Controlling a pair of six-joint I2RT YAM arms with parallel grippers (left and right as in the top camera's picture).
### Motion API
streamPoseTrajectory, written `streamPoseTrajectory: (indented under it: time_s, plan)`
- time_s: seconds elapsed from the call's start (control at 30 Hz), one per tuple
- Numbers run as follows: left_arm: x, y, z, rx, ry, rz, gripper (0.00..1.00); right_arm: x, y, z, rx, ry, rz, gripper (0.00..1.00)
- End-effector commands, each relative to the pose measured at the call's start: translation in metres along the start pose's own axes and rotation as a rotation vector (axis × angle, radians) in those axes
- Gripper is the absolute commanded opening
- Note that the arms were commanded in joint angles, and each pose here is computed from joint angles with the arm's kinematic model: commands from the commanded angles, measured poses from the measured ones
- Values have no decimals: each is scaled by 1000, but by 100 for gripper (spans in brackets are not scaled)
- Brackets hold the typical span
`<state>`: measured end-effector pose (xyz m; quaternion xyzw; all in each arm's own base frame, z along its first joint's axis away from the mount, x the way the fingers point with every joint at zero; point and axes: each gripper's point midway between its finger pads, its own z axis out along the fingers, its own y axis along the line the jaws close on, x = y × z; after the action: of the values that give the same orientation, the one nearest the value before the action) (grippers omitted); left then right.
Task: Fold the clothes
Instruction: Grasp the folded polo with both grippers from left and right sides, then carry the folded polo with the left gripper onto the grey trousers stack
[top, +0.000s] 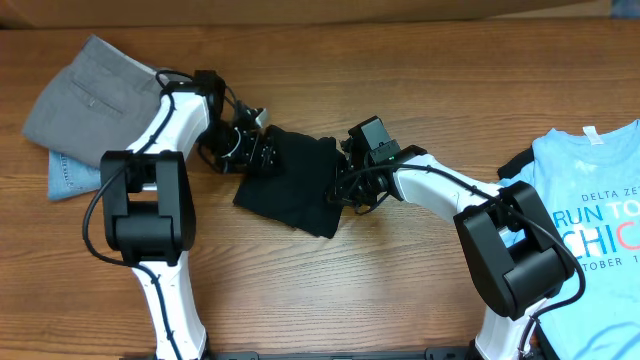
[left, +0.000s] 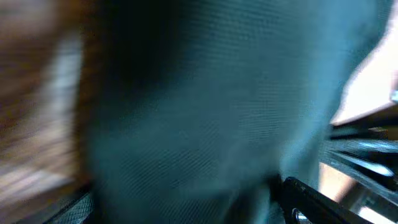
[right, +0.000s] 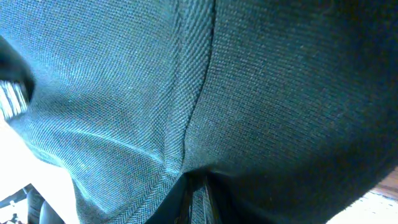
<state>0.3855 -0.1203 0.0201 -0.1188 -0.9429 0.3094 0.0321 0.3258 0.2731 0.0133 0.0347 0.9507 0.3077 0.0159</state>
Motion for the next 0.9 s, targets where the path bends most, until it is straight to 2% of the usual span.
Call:
streamPoseTrajectory:
  time_s: [0.0,0.1,0.17,0.27,0.4,0.53,0.7,0.87]
  plan:
    - [16,-7,38,77,97,54,86,5,-7,8,17,22,3,11]
    - [23,-10,49,82,141,76,80,5,-7,8,17,22,2,11]
    - [28,-10,56,82,160,74,65,5,-7,8,17,22,2,11]
    - [31,-11,59,84,172,73,36,5,-6,8,14,25,2,11]
    - [31,-11,58,85,172,71,16,8,-3,8,-5,39,3,9]
    - [31,-13,49,93,177,51,4,8,10,-6,-70,53,4,7]
    - [12,-26,10,107,137,50,4,-7,35,-55,-128,-52,-34,7]
    - [-27,-40,-62,95,-14,62,4,-21,59,-116,-200,-190,-78,8]
